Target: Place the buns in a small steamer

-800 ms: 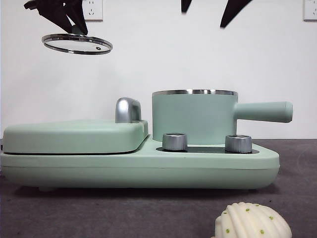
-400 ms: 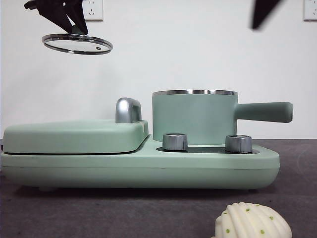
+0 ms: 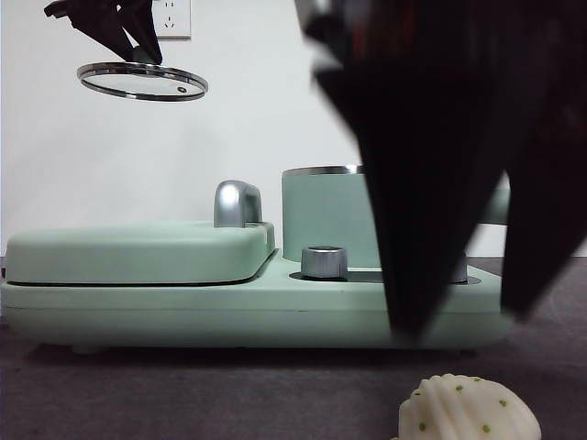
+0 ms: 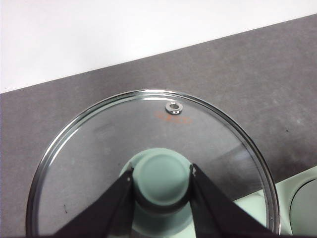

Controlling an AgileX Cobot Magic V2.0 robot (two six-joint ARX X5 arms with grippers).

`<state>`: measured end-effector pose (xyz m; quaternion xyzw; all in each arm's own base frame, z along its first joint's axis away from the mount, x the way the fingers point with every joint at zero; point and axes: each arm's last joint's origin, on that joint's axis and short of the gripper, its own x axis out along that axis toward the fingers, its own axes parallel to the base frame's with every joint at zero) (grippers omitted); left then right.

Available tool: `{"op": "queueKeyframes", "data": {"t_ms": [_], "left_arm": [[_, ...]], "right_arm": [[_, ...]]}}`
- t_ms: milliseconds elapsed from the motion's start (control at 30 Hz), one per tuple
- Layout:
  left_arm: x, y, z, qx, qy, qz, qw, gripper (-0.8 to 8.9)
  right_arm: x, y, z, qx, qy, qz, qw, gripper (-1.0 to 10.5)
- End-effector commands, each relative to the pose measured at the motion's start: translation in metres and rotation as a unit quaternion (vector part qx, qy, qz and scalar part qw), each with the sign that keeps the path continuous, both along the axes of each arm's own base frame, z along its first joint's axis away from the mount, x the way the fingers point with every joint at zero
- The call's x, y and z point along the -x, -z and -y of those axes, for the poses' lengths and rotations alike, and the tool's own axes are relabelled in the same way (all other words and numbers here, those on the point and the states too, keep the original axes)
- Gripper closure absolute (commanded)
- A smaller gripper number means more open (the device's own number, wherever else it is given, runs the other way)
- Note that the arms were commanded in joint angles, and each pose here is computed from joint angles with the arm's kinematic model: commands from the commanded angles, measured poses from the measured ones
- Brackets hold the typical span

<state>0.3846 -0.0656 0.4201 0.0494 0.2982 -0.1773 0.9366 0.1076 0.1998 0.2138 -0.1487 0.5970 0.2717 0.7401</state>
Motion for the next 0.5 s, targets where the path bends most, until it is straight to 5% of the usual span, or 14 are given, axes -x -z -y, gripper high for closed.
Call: {"op": "queueKeyframes", "data": {"t_ms": [33, 500], "left_arm": [[0.002, -0.013, 0.001, 0.007, 0.002, 0.028, 1.000, 8.03], [0.002, -0.013, 0.001, 0.008, 0.002, 0.027, 1.000, 8.03]], "right_arm": [[0.001, 0.016, -0.001, 0.012, 0.022, 0.001, 1.000, 5.0], [-0.006, 0.027, 0.001, -0.024, 0.031, -0.017, 0.999, 5.4]]}}
